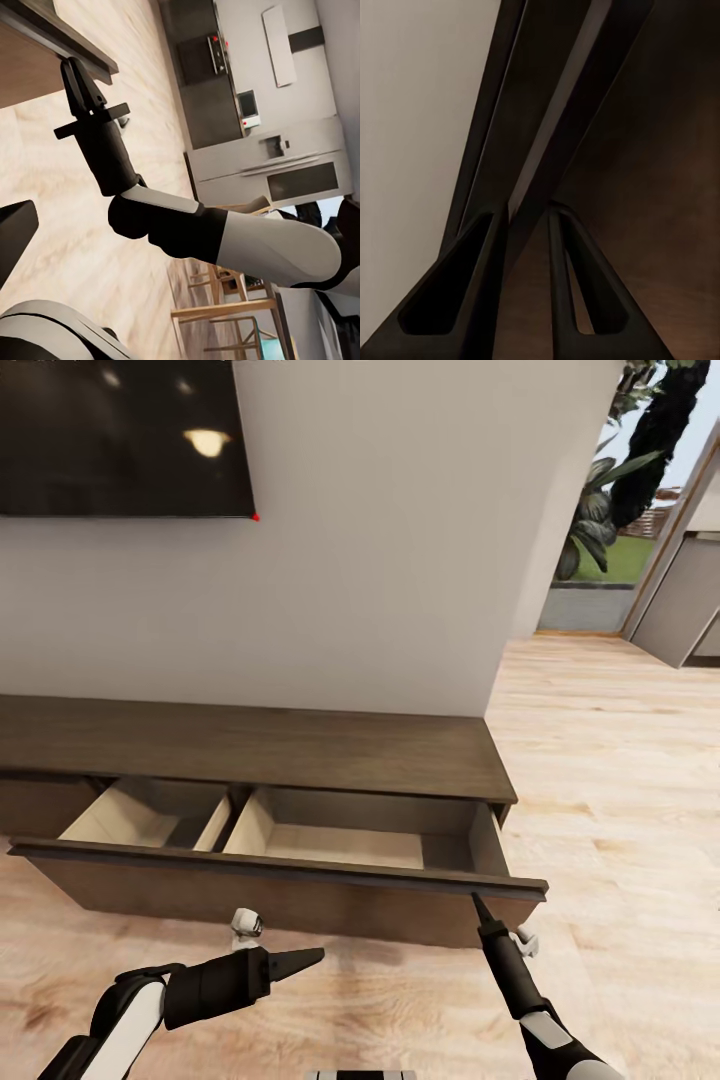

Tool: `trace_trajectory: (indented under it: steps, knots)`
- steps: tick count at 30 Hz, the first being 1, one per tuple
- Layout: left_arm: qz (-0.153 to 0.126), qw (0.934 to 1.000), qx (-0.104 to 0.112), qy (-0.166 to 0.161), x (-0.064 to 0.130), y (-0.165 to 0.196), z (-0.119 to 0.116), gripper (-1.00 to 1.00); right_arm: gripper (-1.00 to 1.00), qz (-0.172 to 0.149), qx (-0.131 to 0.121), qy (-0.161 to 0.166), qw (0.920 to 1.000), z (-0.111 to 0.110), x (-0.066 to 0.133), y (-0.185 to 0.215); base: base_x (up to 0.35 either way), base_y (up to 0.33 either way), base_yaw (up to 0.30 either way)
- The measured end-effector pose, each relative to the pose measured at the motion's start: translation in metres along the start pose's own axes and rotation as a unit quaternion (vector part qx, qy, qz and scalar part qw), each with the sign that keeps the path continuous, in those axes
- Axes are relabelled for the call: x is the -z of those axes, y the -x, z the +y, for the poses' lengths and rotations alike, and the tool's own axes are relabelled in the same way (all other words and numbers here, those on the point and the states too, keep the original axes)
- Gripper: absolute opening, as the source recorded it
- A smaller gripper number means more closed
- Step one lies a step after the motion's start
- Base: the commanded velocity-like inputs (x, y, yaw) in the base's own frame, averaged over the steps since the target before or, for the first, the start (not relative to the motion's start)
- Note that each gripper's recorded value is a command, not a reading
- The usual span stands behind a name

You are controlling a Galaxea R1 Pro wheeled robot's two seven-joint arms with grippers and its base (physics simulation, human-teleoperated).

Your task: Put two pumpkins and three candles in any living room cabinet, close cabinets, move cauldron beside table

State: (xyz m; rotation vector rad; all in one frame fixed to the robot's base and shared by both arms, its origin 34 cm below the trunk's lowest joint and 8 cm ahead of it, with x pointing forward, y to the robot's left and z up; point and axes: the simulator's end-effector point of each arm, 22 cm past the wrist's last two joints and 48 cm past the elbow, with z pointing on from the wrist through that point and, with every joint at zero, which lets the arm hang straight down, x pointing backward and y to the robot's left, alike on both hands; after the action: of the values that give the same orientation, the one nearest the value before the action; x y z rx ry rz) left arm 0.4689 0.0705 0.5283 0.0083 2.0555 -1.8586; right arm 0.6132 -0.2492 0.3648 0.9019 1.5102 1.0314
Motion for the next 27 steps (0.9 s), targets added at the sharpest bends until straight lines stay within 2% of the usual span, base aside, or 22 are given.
trace_trajectory:
  steps: [27]
  knots:
    - [0.0, 1.0, 0.0, 0.0, 0.0, 0.0, 0.0001, 1.0, -1.0, -0.001, 0.0, 0.0, 1.0, -0.0002, 0.0001, 0.0006, -0.09, 0.007, 0.0]
